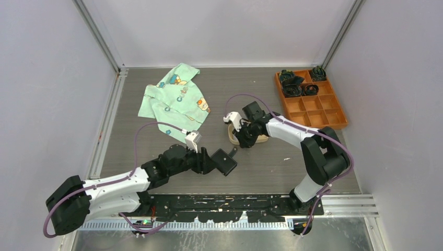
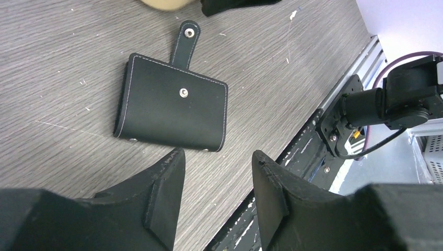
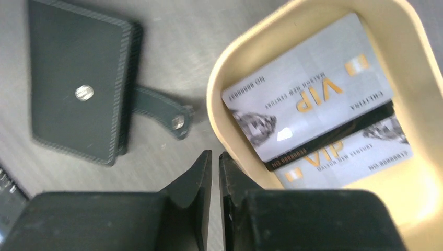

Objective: Put the credit cards into the card holder
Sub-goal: Close the card holder at the center of the board.

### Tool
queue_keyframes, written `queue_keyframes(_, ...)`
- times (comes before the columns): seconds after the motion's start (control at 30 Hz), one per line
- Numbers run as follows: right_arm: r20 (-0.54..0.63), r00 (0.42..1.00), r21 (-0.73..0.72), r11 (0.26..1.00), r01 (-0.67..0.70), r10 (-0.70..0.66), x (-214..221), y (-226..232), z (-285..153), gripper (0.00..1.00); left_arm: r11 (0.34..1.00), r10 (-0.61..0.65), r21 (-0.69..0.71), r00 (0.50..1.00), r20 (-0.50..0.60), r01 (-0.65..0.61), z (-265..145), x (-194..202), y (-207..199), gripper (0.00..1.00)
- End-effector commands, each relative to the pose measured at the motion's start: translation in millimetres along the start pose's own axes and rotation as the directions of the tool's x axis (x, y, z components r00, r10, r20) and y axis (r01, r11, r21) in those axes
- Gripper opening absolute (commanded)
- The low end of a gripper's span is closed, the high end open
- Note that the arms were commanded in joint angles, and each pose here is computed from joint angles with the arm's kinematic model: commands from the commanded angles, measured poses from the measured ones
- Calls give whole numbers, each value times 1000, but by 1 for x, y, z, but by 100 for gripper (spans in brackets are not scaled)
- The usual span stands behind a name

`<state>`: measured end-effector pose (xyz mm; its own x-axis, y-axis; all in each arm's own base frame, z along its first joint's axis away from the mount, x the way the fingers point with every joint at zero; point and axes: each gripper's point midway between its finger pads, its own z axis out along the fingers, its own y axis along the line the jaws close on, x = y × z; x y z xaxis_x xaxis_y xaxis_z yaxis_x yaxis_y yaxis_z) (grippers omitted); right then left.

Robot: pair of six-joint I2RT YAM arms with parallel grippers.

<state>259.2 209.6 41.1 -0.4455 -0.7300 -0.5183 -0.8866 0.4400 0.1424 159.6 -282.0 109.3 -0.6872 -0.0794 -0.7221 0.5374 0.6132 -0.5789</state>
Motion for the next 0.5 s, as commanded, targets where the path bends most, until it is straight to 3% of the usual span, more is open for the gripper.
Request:
queue_keyframes(0.0,128,988,301,945,-125,90,-31,-56,-6,16,1000,21,-9,999,34,-20,0,-4,5,51)
queue_keyframes(0.1,200,974,375,910,-176,106,-38,-68,-13,17,1000,13,-13,999,42,-12,2,-2,8,51)
queue_keyframes(0.17,230,968,332,926,-177,103,-43,-59,-15,21,1000,8,-8,999,46,-8,3,-2,8,51)
queue_keyframes(0.27,237,963,92,984,-155,130,-53,-17,-16,26,1000,8,11,999,53,-8,5,-2,5,50)
queue_keyframes(0.37,209,965,-150,980,-130,160,-56,23,-25,28,1000,5,17,998,59,-6,8,-4,4,50)
queue_keyframes(0.47,189,962,-234,961,-149,195,-55,34,-28,34,1000,2,21,998,63,-3,11,-5,4,50)
